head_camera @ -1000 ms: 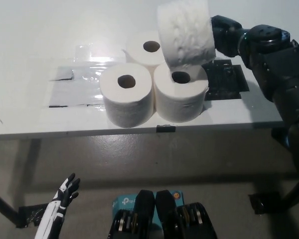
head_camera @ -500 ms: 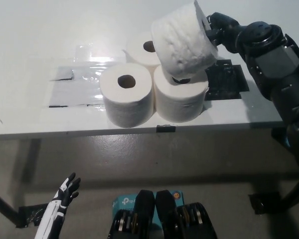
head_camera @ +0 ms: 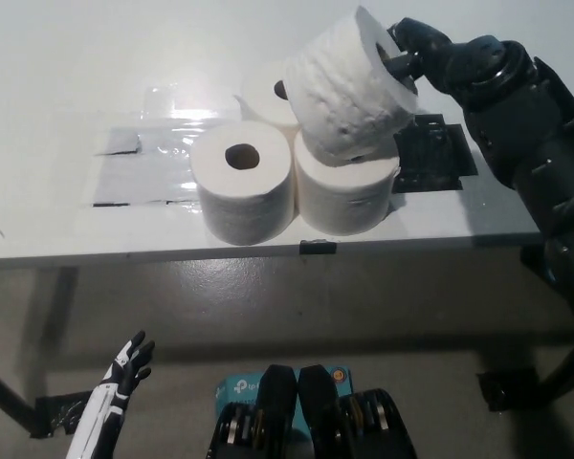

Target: A few rolls of toilet paper are kept infront of the robot and the robot uses its right hand to lift one of the rolls and and places it on top of the other rolls to stack it.

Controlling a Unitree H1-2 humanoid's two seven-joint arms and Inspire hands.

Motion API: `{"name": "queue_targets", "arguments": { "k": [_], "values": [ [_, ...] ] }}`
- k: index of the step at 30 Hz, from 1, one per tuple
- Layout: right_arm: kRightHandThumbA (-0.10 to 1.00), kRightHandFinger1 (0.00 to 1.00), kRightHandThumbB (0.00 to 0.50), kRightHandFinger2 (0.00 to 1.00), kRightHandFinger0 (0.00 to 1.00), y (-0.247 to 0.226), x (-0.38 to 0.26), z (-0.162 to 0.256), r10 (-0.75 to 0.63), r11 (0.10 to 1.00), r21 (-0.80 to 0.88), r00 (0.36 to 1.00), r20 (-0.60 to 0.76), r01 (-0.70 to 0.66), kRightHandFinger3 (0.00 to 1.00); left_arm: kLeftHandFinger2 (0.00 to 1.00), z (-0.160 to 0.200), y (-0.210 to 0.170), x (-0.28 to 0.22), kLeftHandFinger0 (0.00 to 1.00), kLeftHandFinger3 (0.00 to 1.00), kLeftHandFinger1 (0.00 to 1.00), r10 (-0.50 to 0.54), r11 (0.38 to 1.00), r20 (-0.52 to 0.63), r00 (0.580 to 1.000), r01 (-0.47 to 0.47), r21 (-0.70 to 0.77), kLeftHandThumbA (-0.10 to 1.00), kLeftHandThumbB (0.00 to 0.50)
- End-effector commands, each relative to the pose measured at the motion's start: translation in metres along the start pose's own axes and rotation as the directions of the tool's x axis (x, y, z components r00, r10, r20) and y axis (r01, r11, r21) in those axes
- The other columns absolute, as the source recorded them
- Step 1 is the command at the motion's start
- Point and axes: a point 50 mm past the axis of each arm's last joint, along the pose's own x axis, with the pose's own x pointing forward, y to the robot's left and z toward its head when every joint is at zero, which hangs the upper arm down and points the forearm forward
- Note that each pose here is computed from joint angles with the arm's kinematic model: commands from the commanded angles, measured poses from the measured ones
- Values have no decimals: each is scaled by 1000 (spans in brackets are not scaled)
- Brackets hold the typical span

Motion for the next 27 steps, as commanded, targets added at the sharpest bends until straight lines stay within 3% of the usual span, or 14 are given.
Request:
{"name": "queue_targets", "arguments": {
  "k": [1, 3, 4, 6, 7, 8, 10, 11, 12, 13, 14, 15, 17, 27],
  "values": [
    [835, 80, 69, 327, 0, -18, -6, 57, -47, 990, -123, 989, 143, 65, 227, 1000, 10, 4, 4, 1000, 1000, 1000, -24, 999, 38, 999, 22, 32, 1000, 217],
    [836, 68, 78, 283, 0, -16, -5, 57, -56, 980, -179, 987, 153, 83, 202, 1000, 11, 5, 5, 1000, 1000, 1000, -27, 999, 34, 999, 26, 30, 1000, 223],
    [828, 8, 80, 178, 0, -14, -5, 58, -58, 979, -183, 986, 156, 87, 87, 1000, 11, 5, 5, 1000, 1000, 1000, -28, 999, 33, 999, 27, 33, 1000, 228],
    [832, 0, 132, 42, 0, -12, -5, 60, -65, 980, -178, 988, 141, 89, 20, 1000, 12, 5, 5, 1000, 1000, 1000, -33, 999, 37, 999, 32, 33, 1000, 224],
    [843, 57, 197, 122, 6, -12, -5, 61, -64, 982, -169, 989, 136, 87, 117, 1000, 13, 5, 5, 1000, 1000, 1000, -33, 999, 38, 999, 32, 33, 1000, 222],
    [849, 79, 224, 155, 2, -13, -5, 62, -55, 983, -166, 988, 141, 78, 223, 1000, 13, 6, 5, 1000, 1000, 1000, -33, 999, 38, 999, 32, 32, 1000, 222],
    [886, 337, 289, 520, 217, -15, -6, 64, -10, 984, -173, 989, 146, 35, 732, 1000, 13, 6, 6, 1000, 1000, 1000, -32, 999, 45, 998, 30, 43, 1000, 227],
    [897, 503, 301, 751, 354, -16, -6, 65, 13, 985, -170, 989, 150, 13, 924, 1000, 13, 5, 7, 1000, 1000, 1000, -29, 999, 43, 999, 27, 42, 1000, 236],
    [880, 641, 320, 919, 461, -16, -7, 67, 32, 987, -158, 989, 147, -9, 1000, 1000, 12, 6, 8, 1000, 1000, 1000, -28, 999, 46, 999, 26, 47, 1000, 236],
    [858, 776, 326, 1000, 604, -15, -7, 68, 56, 988, -151, 988, 146, -34, 1000, 1000, 13, 6, 8, 1000, 1000, 1000, -28, 998, 46, 999, 25, 51, 1000, 235],
    [852, 818, 324, 1000, 662, -15, -7, 69, 64, 988, -149, 987, 146, -42, 1000, 1000, 13, 6, 8, 1000, 1000, 1000, -28, 998, 46, 999, 25, 52, 1000, 234],
    [814, 942, 330, 1000, 770, -14, -7, 71, 85, 987, -145, 986, 145, -64, 1000, 1000, 13, 5, 8, 1000, 1000, 1000, -31, 998, 44, 999, 29, 53, 1000, 233],
    [778, 1000, 346, 1000, 979, -13, -7, 72, 105, 982, -173, 985, 134, -81, 1000, 1000, 13, 6, 8, 1000, 1000, 1000, -35, 998, 55, 998, 32, 52, 1000, 214],
    [746, 1000, 313, 1000, 1000, -16, -13, 90, 235, 961, -181, 964, 125, -211, 1000, 1000, 15, 7, 10, 1000, 1000, 1000, -35, 998, 47, 998, 32, 61, 1000, 218]
  ]
}}
